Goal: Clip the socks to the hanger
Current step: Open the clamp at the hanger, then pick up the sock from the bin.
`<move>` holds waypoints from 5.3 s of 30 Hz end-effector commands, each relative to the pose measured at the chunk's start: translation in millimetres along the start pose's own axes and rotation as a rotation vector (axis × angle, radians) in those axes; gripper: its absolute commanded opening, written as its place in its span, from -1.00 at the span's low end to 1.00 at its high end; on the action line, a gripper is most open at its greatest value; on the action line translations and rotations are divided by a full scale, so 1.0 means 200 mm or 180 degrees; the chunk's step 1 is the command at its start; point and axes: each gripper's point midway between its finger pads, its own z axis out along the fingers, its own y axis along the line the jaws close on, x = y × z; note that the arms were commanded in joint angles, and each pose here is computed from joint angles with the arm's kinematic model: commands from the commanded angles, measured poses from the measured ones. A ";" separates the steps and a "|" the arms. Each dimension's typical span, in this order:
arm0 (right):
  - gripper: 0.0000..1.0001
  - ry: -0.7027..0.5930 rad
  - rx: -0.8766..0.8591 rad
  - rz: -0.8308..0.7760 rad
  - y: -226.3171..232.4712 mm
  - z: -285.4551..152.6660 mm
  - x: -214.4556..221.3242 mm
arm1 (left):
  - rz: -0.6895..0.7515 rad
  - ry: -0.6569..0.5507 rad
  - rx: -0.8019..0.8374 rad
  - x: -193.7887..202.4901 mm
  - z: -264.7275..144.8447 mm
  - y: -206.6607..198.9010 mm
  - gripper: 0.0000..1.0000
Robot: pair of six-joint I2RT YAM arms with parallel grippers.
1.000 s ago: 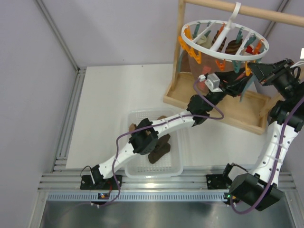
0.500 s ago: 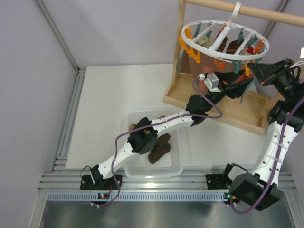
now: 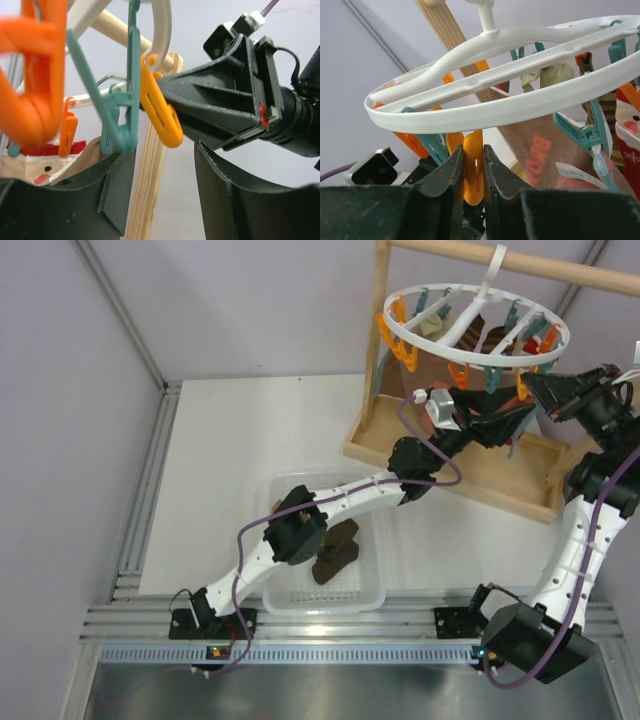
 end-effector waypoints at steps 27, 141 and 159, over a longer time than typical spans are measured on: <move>-0.76 0.0066 -0.0123 -0.0021 0.02 -0.03 0.01 | 0.0034 -0.0502 0.0153 -0.38 0.15 -0.10 -0.89; -1.00 0.0131 0.0407 -0.0577 -0.11 0.10 0.07 | 0.0600 0.5403 0.1869 -0.52 -2.39 -0.08 0.25; -1.00 0.0191 0.0435 -0.0560 -0.14 0.11 0.09 | 0.2405 0.4212 0.4680 -0.30 -2.46 0.00 0.35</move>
